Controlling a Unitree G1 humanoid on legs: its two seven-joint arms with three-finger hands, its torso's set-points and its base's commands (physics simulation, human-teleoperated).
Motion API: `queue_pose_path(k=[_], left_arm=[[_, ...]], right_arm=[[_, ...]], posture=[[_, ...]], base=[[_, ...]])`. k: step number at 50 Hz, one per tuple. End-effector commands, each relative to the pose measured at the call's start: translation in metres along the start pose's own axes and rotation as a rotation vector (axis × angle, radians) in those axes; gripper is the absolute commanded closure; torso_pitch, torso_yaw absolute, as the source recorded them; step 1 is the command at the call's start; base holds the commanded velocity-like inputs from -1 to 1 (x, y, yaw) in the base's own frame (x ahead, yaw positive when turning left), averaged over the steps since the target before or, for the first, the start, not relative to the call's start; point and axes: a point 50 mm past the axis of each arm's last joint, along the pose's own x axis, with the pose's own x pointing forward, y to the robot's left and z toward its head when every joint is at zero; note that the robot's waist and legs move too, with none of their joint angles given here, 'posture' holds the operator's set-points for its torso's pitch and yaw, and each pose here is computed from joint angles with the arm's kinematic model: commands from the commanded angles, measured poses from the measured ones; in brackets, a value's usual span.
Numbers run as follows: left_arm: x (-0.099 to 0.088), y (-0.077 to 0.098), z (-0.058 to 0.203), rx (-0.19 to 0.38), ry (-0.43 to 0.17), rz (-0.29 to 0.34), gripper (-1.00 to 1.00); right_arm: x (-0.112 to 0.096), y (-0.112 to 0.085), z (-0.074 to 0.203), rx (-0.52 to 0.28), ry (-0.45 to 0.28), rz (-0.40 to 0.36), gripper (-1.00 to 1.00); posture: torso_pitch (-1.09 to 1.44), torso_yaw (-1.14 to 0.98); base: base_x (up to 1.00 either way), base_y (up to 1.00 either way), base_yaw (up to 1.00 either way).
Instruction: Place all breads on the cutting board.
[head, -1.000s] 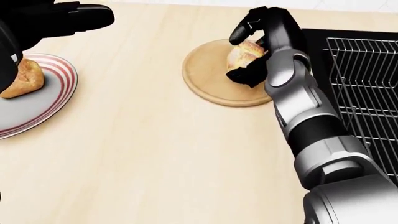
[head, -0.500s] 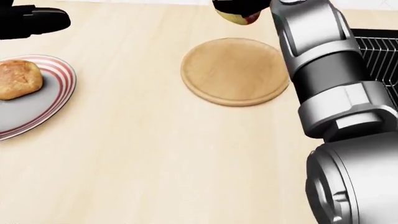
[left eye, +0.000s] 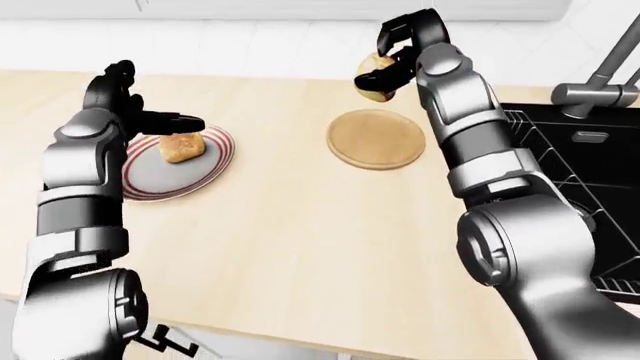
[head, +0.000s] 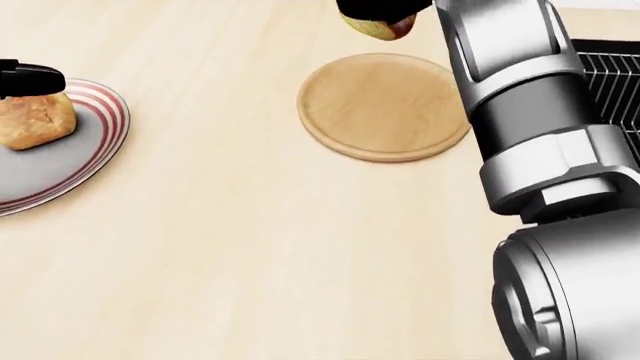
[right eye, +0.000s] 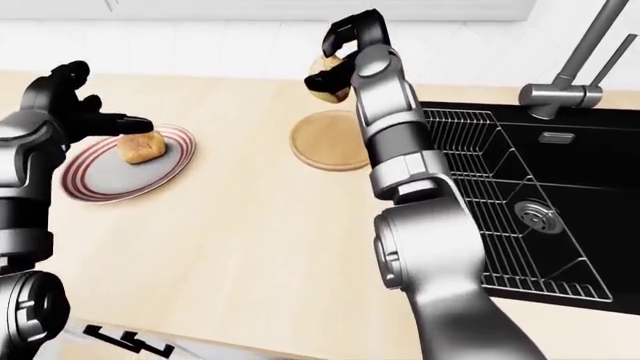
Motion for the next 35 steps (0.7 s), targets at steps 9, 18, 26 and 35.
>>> queue_pose_path(k=[9, 18, 26, 35], left_arm=[[0.0, 0.006, 0.016, 0.042, -0.1, 0.007, -0.91], [0.006, 0.01, 0.001, 0.069, -0.075, 0.046, -0.74], [0.007, 0.009, -0.009, 0.107, -0.06, 0.052, -0.65], [0.009, 0.011, -0.02, 0.116, -0.042, 0.064, -0.38]], right_arm=[[-0.004, -0.009, 0.03, 0.005, -0.112, -0.031, 1.0], [-0.005, -0.008, 0.029, 0.008, -0.11, -0.033, 1.0], [-0.005, -0.009, 0.025, 0.008, -0.106, -0.037, 1.0], [-0.005, -0.01, 0.025, 0.008, -0.108, -0.039, 1.0]], posture=[[0.0, 0.0], [0.0, 0.0], [0.0, 0.0], [0.0, 0.0]], base=[[0.0, 0.0, 0.0], [0.0, 0.0, 0.0], [0.0, 0.0, 0.0], [0.0, 0.0, 0.0]])
